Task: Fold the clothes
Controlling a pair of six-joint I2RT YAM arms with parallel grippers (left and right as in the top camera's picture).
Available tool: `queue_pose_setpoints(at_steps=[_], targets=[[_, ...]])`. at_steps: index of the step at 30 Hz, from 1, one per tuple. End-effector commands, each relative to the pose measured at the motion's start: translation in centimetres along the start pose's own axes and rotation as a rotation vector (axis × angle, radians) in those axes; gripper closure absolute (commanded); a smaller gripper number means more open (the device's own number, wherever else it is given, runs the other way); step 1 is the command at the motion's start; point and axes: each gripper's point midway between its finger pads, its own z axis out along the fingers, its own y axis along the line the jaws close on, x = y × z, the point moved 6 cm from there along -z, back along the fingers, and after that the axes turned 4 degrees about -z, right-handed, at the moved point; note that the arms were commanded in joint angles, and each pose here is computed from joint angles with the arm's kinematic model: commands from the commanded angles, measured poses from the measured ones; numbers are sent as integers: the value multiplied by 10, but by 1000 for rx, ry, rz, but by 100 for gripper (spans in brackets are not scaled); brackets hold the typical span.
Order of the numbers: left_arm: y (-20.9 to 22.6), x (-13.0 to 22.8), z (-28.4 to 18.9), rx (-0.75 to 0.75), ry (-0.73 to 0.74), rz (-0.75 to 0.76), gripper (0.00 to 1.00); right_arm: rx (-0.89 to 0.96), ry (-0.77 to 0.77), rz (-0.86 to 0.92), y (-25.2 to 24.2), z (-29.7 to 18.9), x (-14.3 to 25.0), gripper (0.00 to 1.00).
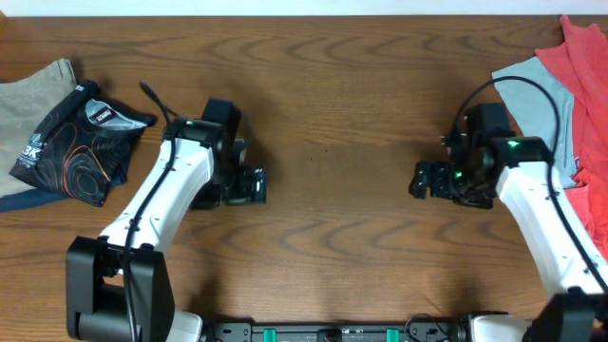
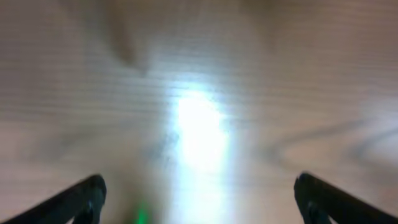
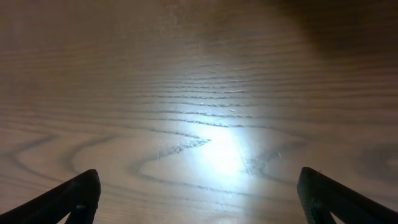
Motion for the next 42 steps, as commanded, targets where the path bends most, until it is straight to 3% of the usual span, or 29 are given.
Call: queue_pose_setpoints(at_steps=[1,4,7,14,22,42], targets=[[9,9,-16,-56,-28,-24,2,-8,-85,-11,-2,-25,-1,1],[20,19,-30,-124,-71,-57,2,22,-160,-17,-3,-45,5,1],[21,30,-46,-95,-162,-47,2,51,-244,-27,-4,-67,15,1],[15,69,-94,51,-569,38,2,82,-529,-62,-5,-104,48,1],[33,106,-116,98,-872,42,2,71,-757,-88,-5,-130,85,1],[36,116,-122,117,-913,42,3,69,-782,-92,-5,-135,93,1]])
